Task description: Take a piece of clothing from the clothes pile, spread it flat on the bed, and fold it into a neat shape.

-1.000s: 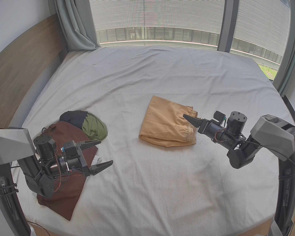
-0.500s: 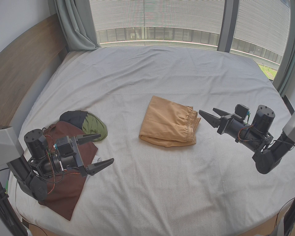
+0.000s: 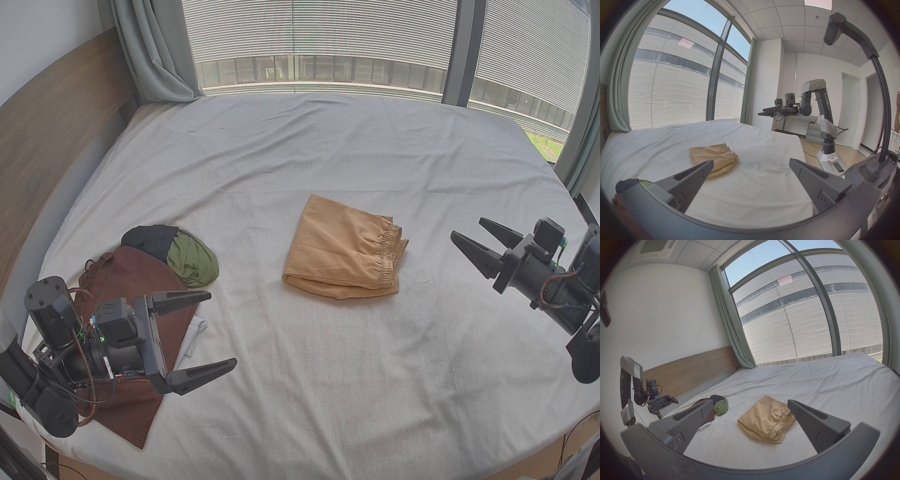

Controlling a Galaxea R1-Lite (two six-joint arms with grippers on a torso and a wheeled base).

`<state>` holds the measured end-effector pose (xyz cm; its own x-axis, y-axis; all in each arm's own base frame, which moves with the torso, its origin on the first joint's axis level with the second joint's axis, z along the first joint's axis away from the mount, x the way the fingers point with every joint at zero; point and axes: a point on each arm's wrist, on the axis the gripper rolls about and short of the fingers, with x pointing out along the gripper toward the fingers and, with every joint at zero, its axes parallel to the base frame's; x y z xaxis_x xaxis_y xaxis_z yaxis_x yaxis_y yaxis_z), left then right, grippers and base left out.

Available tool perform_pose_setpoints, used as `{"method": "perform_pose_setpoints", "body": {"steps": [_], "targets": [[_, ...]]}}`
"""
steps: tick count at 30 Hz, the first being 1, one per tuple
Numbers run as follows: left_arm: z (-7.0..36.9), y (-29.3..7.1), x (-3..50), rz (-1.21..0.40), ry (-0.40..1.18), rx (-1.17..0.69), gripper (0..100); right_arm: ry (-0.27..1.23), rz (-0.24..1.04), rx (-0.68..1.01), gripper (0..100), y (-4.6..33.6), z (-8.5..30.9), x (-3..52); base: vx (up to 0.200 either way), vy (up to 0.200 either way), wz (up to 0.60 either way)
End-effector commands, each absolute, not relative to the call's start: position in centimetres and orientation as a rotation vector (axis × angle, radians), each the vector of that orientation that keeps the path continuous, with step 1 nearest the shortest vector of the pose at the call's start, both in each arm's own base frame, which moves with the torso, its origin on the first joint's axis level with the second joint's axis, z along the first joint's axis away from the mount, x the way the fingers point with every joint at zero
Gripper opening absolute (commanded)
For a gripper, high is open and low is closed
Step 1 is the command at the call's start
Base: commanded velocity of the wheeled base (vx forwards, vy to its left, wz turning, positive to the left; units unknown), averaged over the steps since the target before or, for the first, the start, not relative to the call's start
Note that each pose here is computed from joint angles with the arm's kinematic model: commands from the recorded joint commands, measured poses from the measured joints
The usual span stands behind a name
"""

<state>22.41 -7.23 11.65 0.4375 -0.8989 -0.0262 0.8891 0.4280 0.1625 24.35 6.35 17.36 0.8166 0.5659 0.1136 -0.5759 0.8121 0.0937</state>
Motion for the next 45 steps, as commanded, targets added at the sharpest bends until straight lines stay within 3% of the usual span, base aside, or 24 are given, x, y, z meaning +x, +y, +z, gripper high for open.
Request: {"method": "perform_pose_setpoints", "body": {"steps": [1,17,30,37,45], "targets": [[13.7,-6.7,19.9,-1.115,-0.141,0.17,100,-0.16,0.602,0.073,100,5.3,18.9,20.6,0.0,0.0,0.0],[16.3,-5.4,15.0,-1.079,-0.252,0.165,100,-0.341,0.487,0.008,100,2.3,21.6,14.2,0.0,0.0,0.0],[16.9,-4.5,11.2,-1.077,-0.291,0.12,100,-0.448,0.475,-0.013,100,1.5,21.6,7.3,0.0,0.0,0.0],[17.4,-3.7,9.1,-0.921,-0.311,0.1,100,-0.507,0.422,-0.05,100,0.9,20.6,3.7,0.0,0.0,0.0],[16.7,-2.5,4.8,-0.851,-0.293,0.083,100,-0.567,0.412,-0.074,100,0.9,18.3,-0.6,0.0,0.0,0.0]]}}
